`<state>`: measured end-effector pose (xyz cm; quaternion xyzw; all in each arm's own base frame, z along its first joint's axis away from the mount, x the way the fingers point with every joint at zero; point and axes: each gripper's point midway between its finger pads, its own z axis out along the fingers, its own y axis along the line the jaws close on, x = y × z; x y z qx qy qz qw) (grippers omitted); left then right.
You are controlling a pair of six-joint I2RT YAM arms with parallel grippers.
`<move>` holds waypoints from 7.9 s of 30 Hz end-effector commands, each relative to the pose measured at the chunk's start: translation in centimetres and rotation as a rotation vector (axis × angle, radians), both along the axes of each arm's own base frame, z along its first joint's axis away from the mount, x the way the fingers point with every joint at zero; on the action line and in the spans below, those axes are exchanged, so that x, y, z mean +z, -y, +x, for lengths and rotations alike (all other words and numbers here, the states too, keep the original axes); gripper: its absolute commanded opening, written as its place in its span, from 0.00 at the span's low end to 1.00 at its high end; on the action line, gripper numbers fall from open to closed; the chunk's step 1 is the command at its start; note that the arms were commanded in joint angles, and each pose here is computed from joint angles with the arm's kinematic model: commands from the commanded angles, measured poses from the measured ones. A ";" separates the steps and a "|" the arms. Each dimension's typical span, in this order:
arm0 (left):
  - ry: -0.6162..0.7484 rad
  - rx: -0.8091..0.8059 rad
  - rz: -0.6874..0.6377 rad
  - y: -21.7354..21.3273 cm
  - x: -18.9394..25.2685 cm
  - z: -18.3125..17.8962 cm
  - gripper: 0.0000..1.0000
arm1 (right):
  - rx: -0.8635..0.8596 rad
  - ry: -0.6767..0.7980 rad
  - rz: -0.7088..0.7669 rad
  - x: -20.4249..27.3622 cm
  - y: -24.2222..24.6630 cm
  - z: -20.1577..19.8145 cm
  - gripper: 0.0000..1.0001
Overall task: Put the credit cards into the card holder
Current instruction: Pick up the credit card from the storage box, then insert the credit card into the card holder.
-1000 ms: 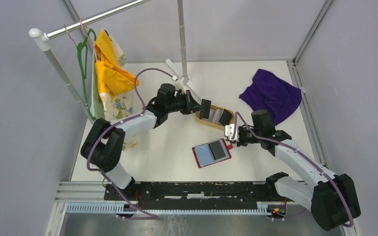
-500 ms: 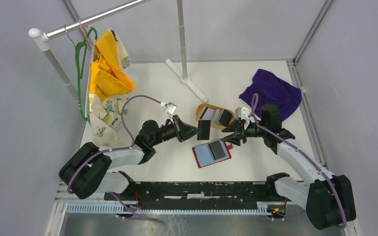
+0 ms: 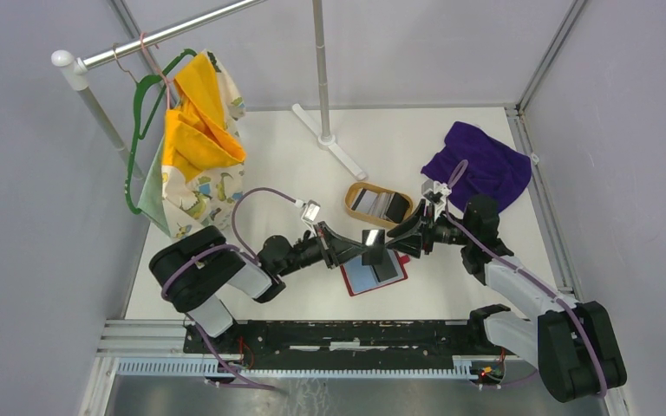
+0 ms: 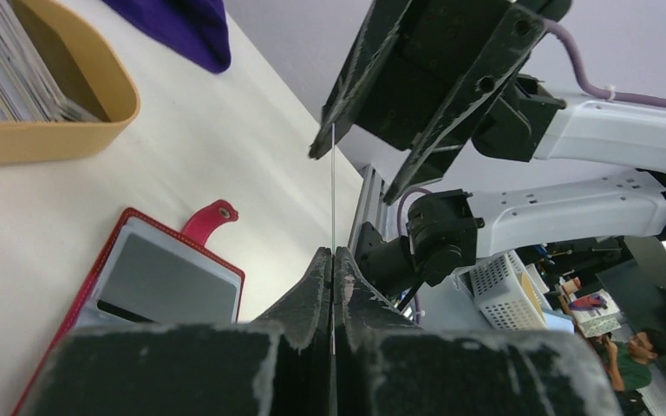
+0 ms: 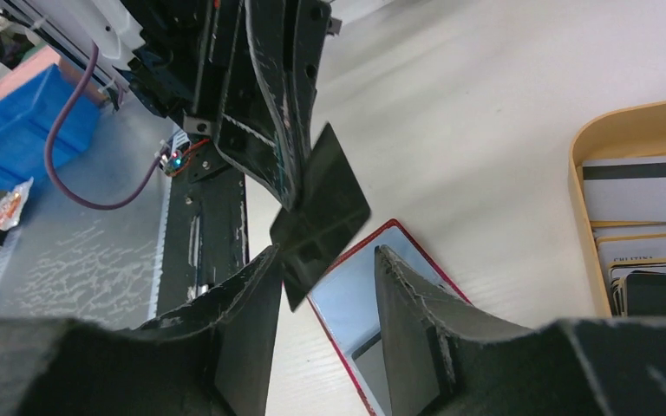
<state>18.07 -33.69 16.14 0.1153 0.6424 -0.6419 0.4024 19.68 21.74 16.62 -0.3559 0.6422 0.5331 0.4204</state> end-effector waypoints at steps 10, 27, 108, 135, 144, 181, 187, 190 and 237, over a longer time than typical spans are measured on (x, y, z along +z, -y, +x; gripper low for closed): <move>0.082 -0.028 -0.184 1.3 4.7 -0.5 0.02 | -0.068 -0.039 0.046 1.1 -0.1 1.0 0.44; 0.079 -0.033 -0.190 1.4 4.9 -0.6 0.02 | -0.033 -0.062 0.071 1.9 -0.2 0.3 0.40; -0.198 0.458 1.173 -4.8 -16.6 1.6 0.40 | -0.517 -0.532 -0.175 -13.3 3.1 2.2 0.00; -0.146 0.363 1.066 -2.7 -15.4 1.2 0.40 | -0.488 -0.662 -0.242 -15.1 1.3 1.6 0.00; -0.132 0.369 0.985 -2.4 -12.5 1.2 0.54 | -0.475 -0.664 -0.228 -15.2 0.9 1.8 0.01; -0.130 0.207 0.808 9.8 -12.0 -0.2 0.36 | -0.424 -0.663 -0.241 -15.3 0.2 1.7 0.10; -0.111 0.314 0.900 8.5 -12.9 1.2 0.38 | -0.422 -0.662 -0.242 -15.3 0.2 1.7 0.12; -0.111 0.337 0.923 8.1 -13.3 1.5 0.38 | -0.418 -0.661 -0.243 -15.3 0.1 1.7 0.14; 0.026 0.274 0.815 9.1 -8.4 -1.8 0.31 | -0.404 -0.716 -0.258 -16.0 -0.7 0.4 0.15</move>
